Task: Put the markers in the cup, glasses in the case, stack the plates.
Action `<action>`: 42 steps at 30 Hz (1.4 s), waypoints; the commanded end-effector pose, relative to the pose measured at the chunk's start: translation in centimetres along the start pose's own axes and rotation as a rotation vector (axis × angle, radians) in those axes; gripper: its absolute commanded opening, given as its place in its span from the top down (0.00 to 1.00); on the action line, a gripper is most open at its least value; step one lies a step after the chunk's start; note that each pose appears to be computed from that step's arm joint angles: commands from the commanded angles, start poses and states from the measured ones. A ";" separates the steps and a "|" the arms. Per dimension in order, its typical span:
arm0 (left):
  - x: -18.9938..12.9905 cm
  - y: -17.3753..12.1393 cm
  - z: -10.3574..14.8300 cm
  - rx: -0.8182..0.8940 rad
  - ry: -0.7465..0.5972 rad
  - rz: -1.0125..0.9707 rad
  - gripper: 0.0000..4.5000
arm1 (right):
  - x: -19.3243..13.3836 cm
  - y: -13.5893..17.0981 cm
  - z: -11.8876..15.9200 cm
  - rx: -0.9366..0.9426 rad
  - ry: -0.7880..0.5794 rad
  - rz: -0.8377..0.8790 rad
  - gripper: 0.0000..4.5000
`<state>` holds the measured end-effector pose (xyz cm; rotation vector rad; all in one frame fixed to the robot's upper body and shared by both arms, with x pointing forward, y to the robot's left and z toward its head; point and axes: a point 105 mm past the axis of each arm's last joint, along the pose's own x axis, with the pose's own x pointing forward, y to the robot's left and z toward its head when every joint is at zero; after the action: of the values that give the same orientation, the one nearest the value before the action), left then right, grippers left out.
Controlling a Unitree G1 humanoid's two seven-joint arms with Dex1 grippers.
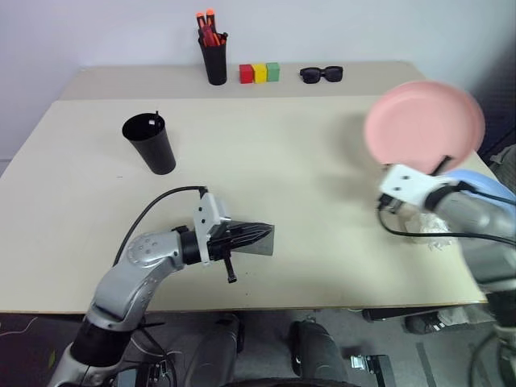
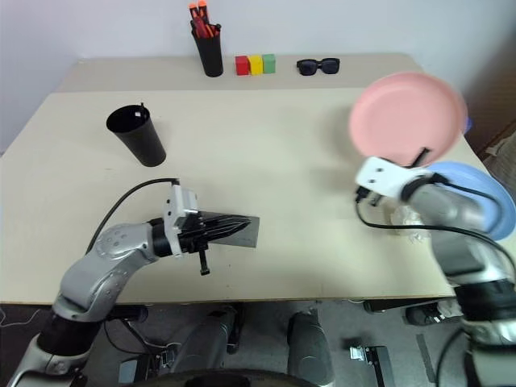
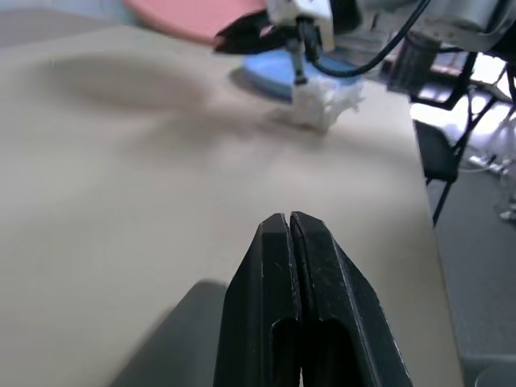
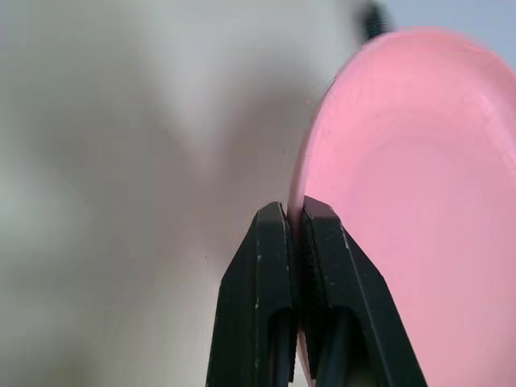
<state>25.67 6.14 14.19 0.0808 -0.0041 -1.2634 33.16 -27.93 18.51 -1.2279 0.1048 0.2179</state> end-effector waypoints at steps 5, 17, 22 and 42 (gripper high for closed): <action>1.8 0.2 0.3 0.034 -0.033 -0.123 1.00 | -6.4 -1.6 -4.0 0.071 0.173 -0.065 0.99; 2.1 0.8 0.3 0.058 -0.044 -0.116 1.00 | -6.6 -1.1 -5.7 0.209 0.200 -0.083 0.22; 2.1 0.6 0.7 0.060 -0.057 -0.085 1.00 | -5.5 -1.3 -5.0 0.381 0.130 -0.069 0.22; 2.3 0.2 0.8 0.056 -0.050 -0.087 1.00 | -5.7 4.5 -4.6 0.559 0.178 0.181 0.99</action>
<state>26.76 4.35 13.94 0.0885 -0.0403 -1.3302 26.37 -31.47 11.95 -0.6334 0.4719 0.2467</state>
